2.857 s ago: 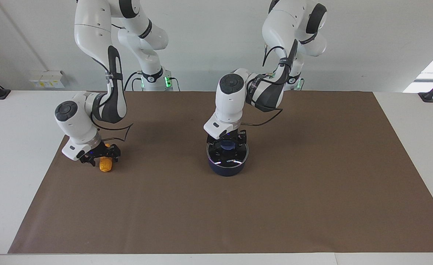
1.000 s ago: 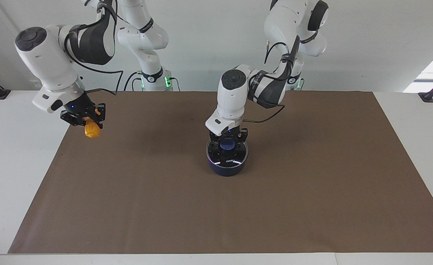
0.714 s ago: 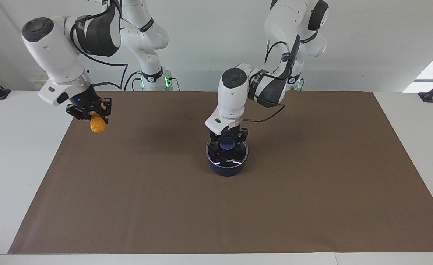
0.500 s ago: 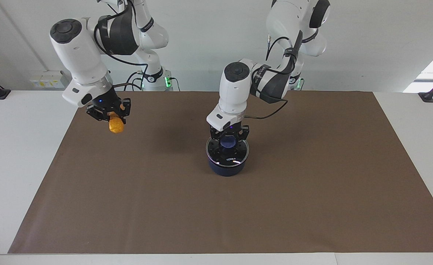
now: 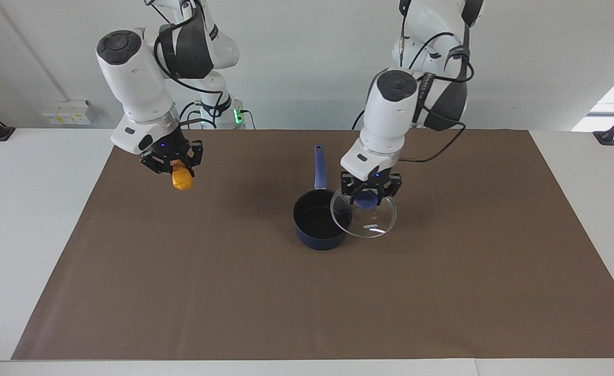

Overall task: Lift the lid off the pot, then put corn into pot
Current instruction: 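Lift the lid with the left gripper while the right gripper lifts the corn, then carry the corn over the pot while the left gripper moves the lid aside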

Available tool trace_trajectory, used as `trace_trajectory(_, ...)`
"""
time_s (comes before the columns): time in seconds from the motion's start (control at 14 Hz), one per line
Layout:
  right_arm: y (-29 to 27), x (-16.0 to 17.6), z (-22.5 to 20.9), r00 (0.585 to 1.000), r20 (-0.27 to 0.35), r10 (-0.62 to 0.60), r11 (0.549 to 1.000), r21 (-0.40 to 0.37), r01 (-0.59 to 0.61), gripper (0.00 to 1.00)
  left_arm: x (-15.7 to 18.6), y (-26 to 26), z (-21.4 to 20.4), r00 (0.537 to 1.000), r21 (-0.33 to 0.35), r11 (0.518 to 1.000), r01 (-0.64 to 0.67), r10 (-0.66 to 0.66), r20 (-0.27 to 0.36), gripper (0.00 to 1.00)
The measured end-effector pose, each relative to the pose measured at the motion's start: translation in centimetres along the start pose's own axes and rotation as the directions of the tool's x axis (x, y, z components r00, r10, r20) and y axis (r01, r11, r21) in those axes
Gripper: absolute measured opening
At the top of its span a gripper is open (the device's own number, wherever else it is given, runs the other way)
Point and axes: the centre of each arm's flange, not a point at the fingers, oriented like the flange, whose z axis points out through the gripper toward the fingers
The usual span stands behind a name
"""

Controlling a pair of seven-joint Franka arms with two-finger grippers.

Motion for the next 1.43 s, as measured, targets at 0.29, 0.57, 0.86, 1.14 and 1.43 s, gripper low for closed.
trace_trajectory(0.29,-7.0,2.2,1.5,0.999,-0.051,-0.008,0.999,0.045,0.01,0.39,1.3,-10.3,1.4,0.995,0.009,0.996,-0.091,0.09,0.05,0.67)
trace_trajectory(0.57,-11.0,2.6,0.8,0.996,-0.088,-0.016,0.986,0.164,0.03,0.39,0.6,-19.4,3.5,0.984,0.003,0.985,-0.172,0.172,0.047,0.67)
trace_trajectory(0.86,-16.4,3.2,1.8,0.99,-0.113,-0.085,0.981,0.163,0.102,0.39,-1.7,-26.5,5.8,0.972,0.003,0.972,-0.234,0.234,0.032,0.67)
trace_trajectory(1.14,-21.6,6.5,5.2,0.992,-0.111,-0.052,0.983,0.172,0.071,0.39,-3.1,-29.3,8.3,0.969,0.007,0.969,-0.247,0.247,0.023,0.67)
trace_trajectory(1.43,-26.3,9.3,8.6,0.993,-0.111,-0.045,0.985,0.159,0.062,0.39,-4.4,-29.8,11.9,0.971,0.017,0.971,-0.239,0.239,0.004,0.67)
